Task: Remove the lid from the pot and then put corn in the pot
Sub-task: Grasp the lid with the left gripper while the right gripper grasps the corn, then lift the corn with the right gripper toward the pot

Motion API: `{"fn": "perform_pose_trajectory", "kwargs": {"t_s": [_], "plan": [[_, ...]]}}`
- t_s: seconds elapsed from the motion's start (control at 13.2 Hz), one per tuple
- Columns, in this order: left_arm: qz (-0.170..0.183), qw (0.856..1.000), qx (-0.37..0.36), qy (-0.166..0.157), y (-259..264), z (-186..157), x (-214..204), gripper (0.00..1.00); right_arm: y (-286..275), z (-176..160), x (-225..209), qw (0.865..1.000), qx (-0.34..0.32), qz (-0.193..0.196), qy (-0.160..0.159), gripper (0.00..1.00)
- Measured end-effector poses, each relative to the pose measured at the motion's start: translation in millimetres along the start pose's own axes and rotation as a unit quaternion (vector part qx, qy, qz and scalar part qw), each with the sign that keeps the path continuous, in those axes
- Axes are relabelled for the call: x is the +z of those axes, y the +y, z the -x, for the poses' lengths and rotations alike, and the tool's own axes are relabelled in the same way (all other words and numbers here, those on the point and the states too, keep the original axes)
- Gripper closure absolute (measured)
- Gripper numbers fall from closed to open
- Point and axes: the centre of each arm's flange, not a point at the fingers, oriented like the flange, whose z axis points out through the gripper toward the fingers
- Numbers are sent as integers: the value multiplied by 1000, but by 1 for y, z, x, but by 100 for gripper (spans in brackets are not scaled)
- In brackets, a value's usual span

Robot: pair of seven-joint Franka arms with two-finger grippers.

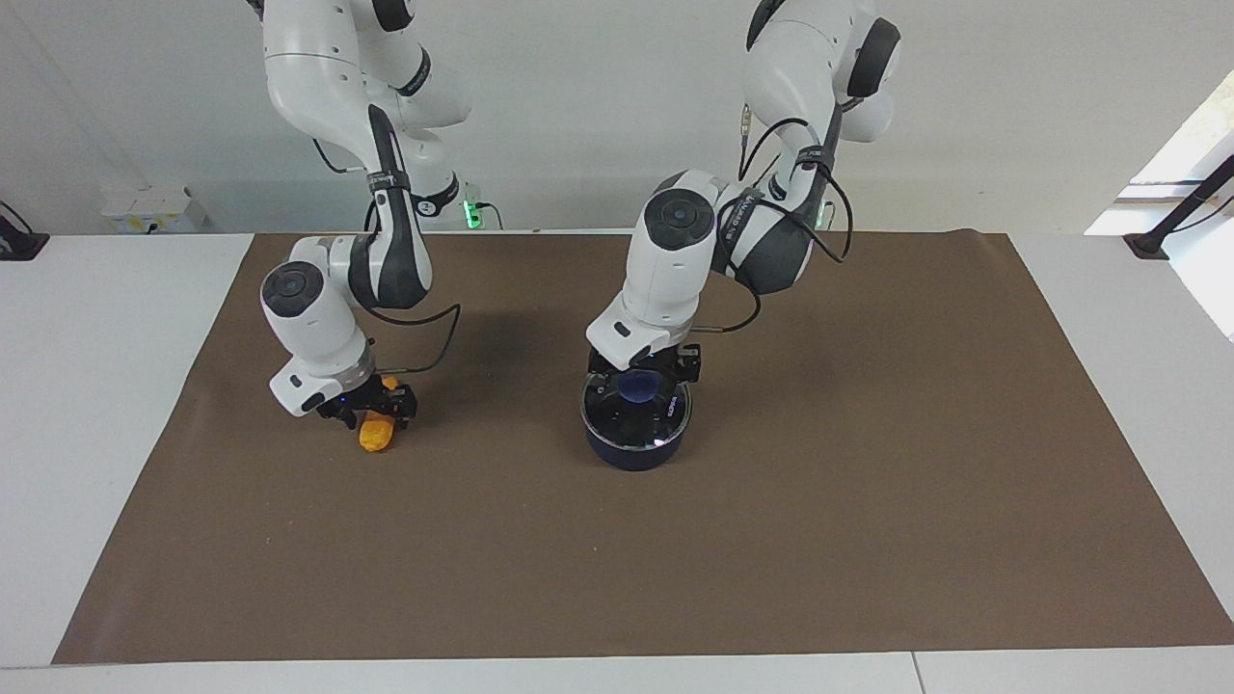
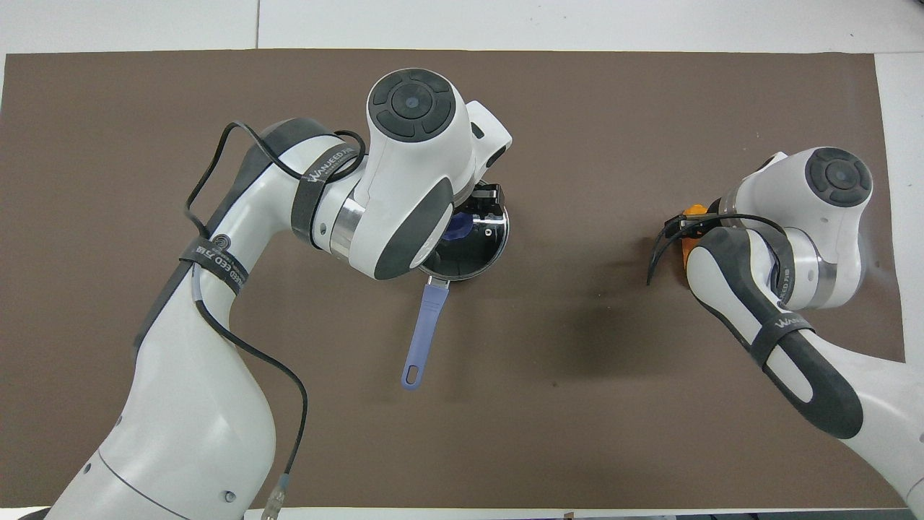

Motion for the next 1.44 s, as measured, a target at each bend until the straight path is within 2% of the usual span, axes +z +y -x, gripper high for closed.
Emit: {"fn": "perform_pose_trajectory", "kwargs": {"t_s": [0.23,0.38,0.61,0.76,1.13,1.44], "plan": [[0,1000,-8,4,-1,0,12,0,0,2,2,1000,-3,0,-3,16],[1,1000,-10,6,-2,0,15,0,0,2,4,1000,-3,0,-4,30],[2,1000,-16,7,-2,0,17,0,0,3,6,1000,-5,0,-6,35],[0,1000,-18,4,-2,1,20,0,-3,3,5,1000,-7,0,-5,57],[-1,1000,-22,2,2,4,19,0,-7,0,0,1000,-12,-1,-10,57],[-5,1000,-23,-5,1,6,21,0,-38,-21,-56,999,-36,-2,-36,57]]}}
